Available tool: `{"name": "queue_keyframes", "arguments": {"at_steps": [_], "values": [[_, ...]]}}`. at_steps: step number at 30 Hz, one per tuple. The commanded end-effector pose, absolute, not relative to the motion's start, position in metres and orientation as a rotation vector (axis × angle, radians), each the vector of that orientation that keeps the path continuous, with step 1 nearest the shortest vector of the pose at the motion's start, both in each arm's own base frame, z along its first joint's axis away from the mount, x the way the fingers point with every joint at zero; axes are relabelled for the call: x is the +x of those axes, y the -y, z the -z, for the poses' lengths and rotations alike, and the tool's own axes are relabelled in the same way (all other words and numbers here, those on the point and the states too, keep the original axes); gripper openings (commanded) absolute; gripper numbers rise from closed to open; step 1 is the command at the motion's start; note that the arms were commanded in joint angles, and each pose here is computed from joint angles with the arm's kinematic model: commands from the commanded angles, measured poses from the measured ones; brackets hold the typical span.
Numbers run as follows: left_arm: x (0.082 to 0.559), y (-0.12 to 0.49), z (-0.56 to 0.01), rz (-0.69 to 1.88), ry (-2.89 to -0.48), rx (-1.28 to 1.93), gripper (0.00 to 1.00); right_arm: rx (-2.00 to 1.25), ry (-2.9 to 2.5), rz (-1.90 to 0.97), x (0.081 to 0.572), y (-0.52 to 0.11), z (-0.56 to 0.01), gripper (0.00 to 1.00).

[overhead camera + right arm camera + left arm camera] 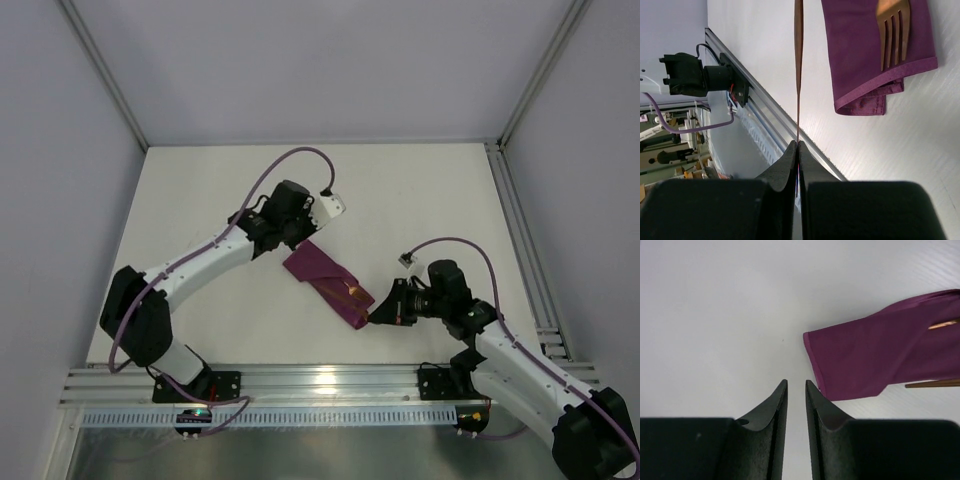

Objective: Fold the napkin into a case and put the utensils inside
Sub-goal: Stuff the knife into the folded napkin.

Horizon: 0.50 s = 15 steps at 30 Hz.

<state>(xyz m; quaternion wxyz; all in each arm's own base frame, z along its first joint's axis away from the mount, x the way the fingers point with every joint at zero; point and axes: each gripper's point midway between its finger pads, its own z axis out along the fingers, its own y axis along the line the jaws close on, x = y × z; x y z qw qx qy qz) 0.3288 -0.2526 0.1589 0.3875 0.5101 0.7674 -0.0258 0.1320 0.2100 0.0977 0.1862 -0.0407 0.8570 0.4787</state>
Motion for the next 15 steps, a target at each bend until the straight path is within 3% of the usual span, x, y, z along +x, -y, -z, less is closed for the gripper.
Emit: {"name": "queue_keyframes", "arguments": {"at_steps": [1, 15], "values": [[0.346, 0.255, -0.137, 0.125, -2.041, 1.220, 0.20, -0.091, -2.317, -1.367, 0.144, -0.214, -0.116, 0.03], [0.367, 0.254, -0.078, 0.104, -2.166, 1.209, 0.20, -0.050, -2.371, -1.256, 0.149, -0.204, -0.091, 0.03]]}}
